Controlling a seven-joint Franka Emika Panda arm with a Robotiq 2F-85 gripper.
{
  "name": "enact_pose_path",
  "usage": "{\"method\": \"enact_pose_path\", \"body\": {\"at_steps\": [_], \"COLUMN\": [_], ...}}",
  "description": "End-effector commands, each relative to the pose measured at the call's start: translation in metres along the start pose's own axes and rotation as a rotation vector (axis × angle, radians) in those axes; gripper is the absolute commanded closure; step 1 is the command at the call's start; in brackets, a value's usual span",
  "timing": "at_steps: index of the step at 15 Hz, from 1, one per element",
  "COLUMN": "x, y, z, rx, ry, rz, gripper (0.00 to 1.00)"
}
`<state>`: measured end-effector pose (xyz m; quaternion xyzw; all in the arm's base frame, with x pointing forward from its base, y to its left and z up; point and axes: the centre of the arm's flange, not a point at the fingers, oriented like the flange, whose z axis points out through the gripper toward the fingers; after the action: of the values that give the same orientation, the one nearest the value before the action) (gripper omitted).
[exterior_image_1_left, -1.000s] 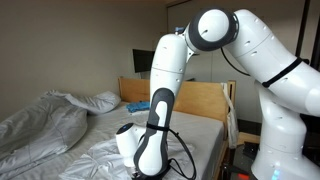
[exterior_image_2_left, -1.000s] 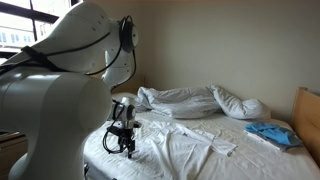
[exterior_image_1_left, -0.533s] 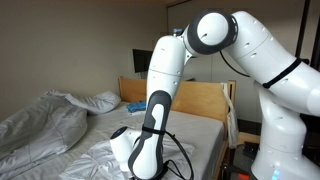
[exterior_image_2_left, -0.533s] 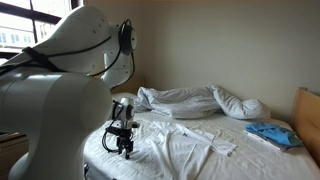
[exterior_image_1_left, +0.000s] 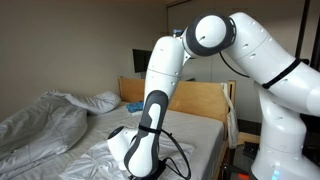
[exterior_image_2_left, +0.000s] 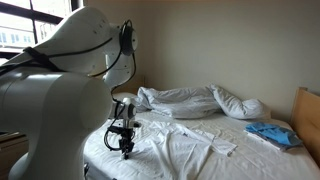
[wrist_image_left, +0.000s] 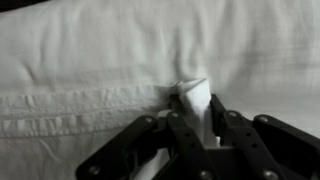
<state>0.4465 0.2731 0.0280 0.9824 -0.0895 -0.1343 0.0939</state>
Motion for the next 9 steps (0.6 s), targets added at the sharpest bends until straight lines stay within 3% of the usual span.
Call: {"method": "enact_pose_path", "body": {"at_steps": [1, 4, 9], "x": [0.006, 0.006, 0.001], "y": [0.011, 0.024, 0.044], "z": [0.007, -0.004, -0.02], "rx": [-0.01, 0.027, 0.14], "ry": [-0.018, -0.01, -0.01], "rz": [0.011, 0.031, 0.065], "gripper": [0.9, 0.95, 0.89]}}
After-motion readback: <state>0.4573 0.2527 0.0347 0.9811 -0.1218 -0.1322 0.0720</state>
